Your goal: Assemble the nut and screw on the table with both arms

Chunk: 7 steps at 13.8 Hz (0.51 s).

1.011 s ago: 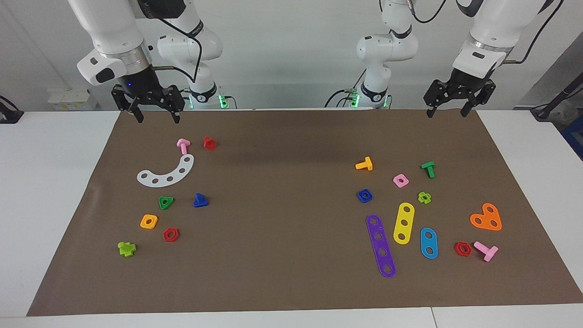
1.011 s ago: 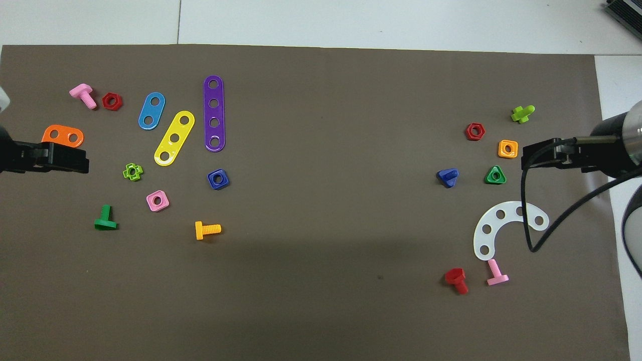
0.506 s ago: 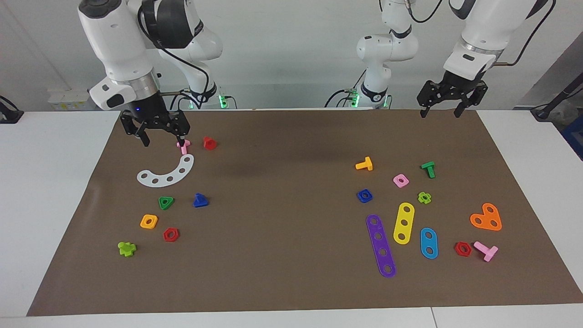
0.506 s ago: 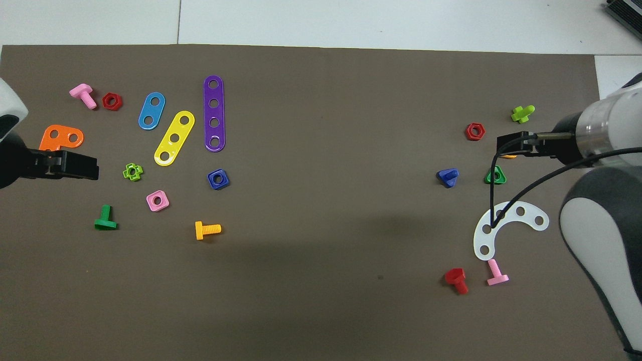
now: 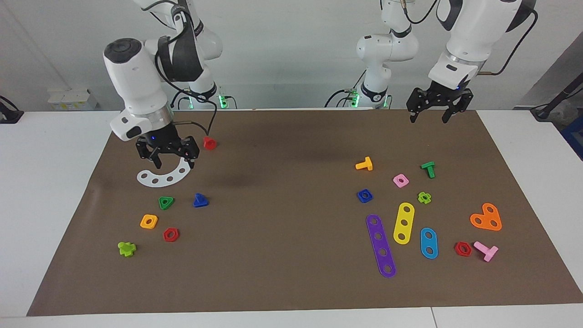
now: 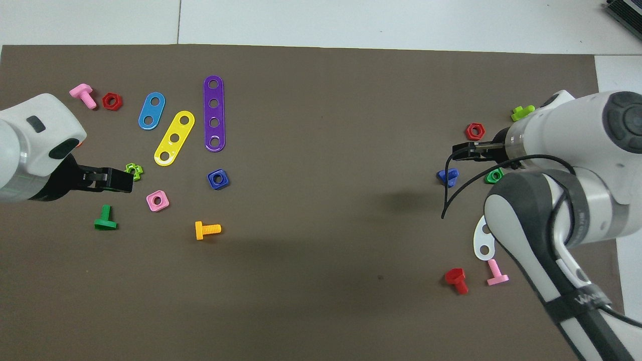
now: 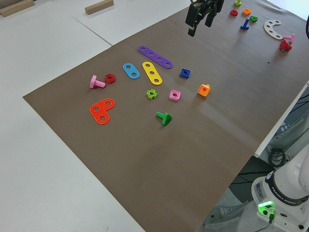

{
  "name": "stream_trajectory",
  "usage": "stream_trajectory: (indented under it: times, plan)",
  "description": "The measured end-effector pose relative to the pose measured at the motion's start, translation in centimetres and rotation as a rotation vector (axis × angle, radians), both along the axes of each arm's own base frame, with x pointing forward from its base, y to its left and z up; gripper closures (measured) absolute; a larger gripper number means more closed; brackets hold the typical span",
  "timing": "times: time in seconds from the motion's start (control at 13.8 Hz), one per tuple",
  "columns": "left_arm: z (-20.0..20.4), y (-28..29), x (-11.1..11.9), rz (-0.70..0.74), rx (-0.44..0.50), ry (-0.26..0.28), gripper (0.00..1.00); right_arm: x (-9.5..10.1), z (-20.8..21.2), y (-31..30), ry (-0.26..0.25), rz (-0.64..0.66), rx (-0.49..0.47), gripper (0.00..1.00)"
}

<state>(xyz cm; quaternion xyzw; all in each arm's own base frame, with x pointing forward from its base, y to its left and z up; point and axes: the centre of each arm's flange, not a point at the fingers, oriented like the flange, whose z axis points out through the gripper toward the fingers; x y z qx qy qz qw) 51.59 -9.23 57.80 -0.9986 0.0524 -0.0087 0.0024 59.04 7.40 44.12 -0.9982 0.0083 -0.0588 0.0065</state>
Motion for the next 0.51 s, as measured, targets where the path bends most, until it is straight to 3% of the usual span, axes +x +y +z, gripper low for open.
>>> stream_trajectory:
  times: [0.51]
  plan:
    - [-6.6, -0.5, 1.0, 0.083, -0.033, -0.034, 0.05, 2.5, -8.6, 1.2, -0.009, 0.024, 0.001, 0.01]
